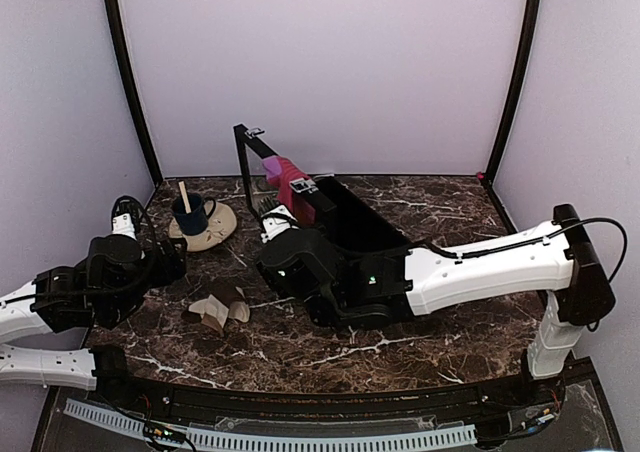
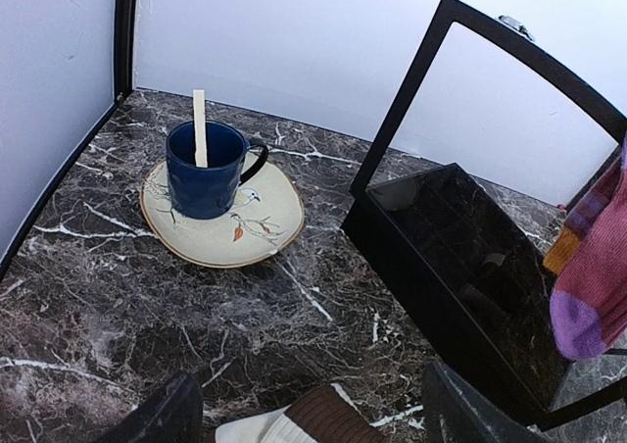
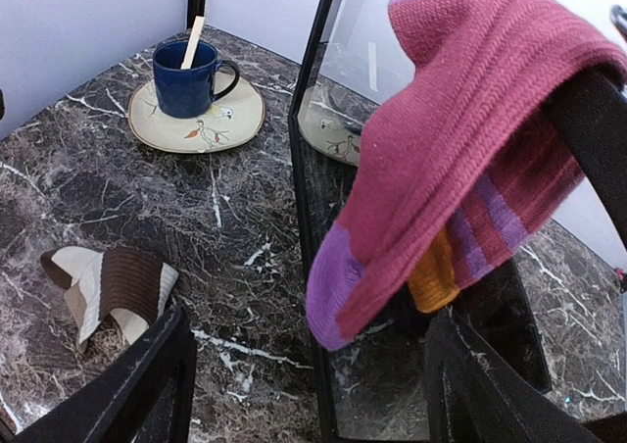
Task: Roll the socks
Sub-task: Place the sock at the center of the board, then pick up the sock from the storage box.
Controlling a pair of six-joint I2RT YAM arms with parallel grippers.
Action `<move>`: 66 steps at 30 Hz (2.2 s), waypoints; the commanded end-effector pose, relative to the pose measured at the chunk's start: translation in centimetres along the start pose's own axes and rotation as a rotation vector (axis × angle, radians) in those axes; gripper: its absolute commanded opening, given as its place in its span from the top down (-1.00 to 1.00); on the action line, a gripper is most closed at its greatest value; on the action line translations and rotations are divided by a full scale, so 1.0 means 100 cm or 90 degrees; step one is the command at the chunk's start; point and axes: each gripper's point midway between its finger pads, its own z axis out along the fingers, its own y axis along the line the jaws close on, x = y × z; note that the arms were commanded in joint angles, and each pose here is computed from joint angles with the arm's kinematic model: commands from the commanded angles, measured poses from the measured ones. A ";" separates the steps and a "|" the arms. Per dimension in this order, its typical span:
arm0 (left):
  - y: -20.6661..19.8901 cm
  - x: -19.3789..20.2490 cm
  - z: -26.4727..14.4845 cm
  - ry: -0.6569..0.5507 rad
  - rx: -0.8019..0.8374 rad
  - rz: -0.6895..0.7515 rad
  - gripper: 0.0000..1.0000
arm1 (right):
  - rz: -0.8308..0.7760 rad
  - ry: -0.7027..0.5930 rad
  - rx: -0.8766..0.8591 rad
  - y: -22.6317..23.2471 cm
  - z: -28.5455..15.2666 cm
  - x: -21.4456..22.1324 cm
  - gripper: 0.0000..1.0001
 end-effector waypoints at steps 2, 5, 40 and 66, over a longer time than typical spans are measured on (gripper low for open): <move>-0.007 -0.013 -0.002 -0.022 0.007 0.009 -0.59 | 0.009 -0.025 -0.005 -0.003 0.018 -0.009 -0.48; -0.006 -0.016 -0.003 -0.028 0.004 0.006 -0.59 | 0.000 -0.032 -0.007 -0.002 0.021 -0.013 -0.47; -0.114 -0.061 -0.008 -0.126 0.244 0.113 -0.66 | -0.100 -0.174 -0.064 -0.014 -0.124 -0.152 -0.56; -0.212 0.000 -0.006 -0.072 0.257 0.350 -0.72 | 0.058 -0.120 0.046 -0.141 -0.087 -0.107 -0.57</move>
